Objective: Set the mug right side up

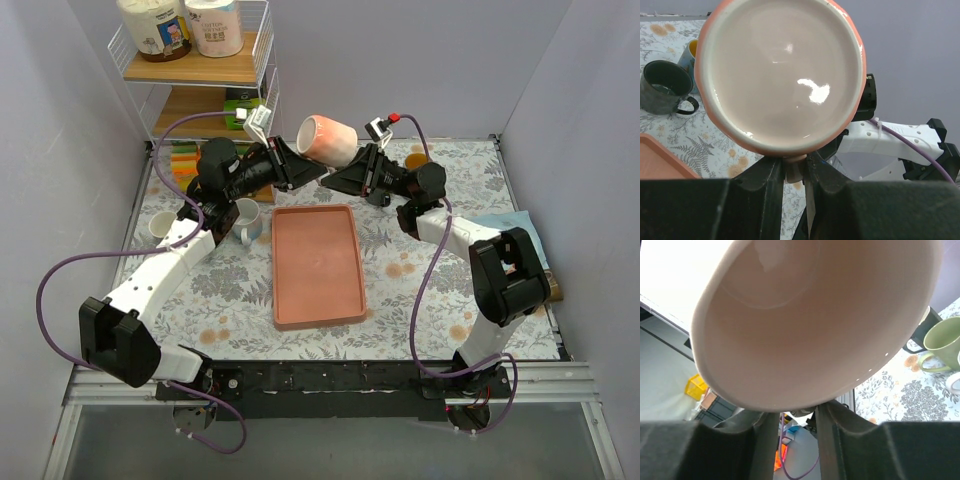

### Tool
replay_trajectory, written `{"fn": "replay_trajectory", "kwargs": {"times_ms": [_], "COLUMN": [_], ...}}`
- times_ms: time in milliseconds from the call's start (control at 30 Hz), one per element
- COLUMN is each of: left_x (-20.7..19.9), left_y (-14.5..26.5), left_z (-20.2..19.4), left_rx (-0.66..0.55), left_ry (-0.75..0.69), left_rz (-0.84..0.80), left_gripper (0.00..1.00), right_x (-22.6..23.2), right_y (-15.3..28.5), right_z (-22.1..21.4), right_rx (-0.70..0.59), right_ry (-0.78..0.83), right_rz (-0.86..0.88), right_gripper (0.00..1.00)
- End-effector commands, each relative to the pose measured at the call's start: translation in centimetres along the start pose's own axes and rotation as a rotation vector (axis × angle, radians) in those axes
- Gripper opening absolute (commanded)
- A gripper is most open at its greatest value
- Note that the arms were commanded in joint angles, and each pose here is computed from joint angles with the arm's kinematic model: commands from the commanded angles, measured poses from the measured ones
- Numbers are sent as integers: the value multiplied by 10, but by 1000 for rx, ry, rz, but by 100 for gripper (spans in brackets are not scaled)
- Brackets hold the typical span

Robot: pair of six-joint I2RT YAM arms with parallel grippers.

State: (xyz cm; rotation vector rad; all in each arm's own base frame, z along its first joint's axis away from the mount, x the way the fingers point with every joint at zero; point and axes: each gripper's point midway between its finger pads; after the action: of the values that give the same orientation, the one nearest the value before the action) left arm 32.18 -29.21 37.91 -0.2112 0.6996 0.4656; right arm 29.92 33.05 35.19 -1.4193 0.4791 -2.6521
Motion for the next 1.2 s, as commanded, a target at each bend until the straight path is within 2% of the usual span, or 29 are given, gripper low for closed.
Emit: {"fn": "replay_trajectory", "kwargs": {"times_ms": [0, 67, 100, 267, 667, 700, 800, 1000, 1100, 1133, 1167], "left_x": [-51, -49, -48, -45, -44, -41, -45, -46, -47, -47, -46], "left_y": [10, 10, 10, 8, 14, 14, 19, 23, 25, 25, 25], "left_z": [24, 24, 23, 19, 16, 15, 19, 22, 20, 21, 20], "left_rx": [-62, -64, -64, -56, -64, -67, -107, -140, -150, -156, -156], "left_ry": [-100, -102, -101, -99, -107, -101, -107, -98, -93, -96, -90], "left_rz": [-139, -130, -127, -120, -108, -100, -101, -91, -91, -92, -89], "left_gripper": [0, 0, 0, 0, 0, 0, 0, 0, 0, 0, 0], "right_x": [41, 42, 41, 48, 47, 48, 52, 59, 58, 58, 57], "right_y": [-9, -9, -8, -7, -9, -9, -6, -8, -8, -7, -6], "right_z": [6, 9, 9, 12, 11, 11, 13, 18, 19, 20, 21], "right_rx": [-16, -33, -42, -76, -78, -78, -116, -146, -156, -165, -171], "right_ry": [161, 120, 103, 67, 73, 72, 74, 97, 87, 86, 75], "right_rz": [159, 175, 178, 231, 189, 193, 211, 216, 216, 220, 219], "right_gripper": [26, 14, 2, 1, 1, 5, 36, 53, 49, 44, 30]}}
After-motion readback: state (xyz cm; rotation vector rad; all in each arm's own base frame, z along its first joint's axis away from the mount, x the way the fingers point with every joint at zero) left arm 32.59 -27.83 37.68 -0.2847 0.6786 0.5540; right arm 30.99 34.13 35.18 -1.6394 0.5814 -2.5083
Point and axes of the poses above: each gripper's point midway between its finger pads, its own y axis back along the fingers, its own x axis along the line the jaws close on, z = x × y, and after that the axes turned 2 degrees about -y, right-handed
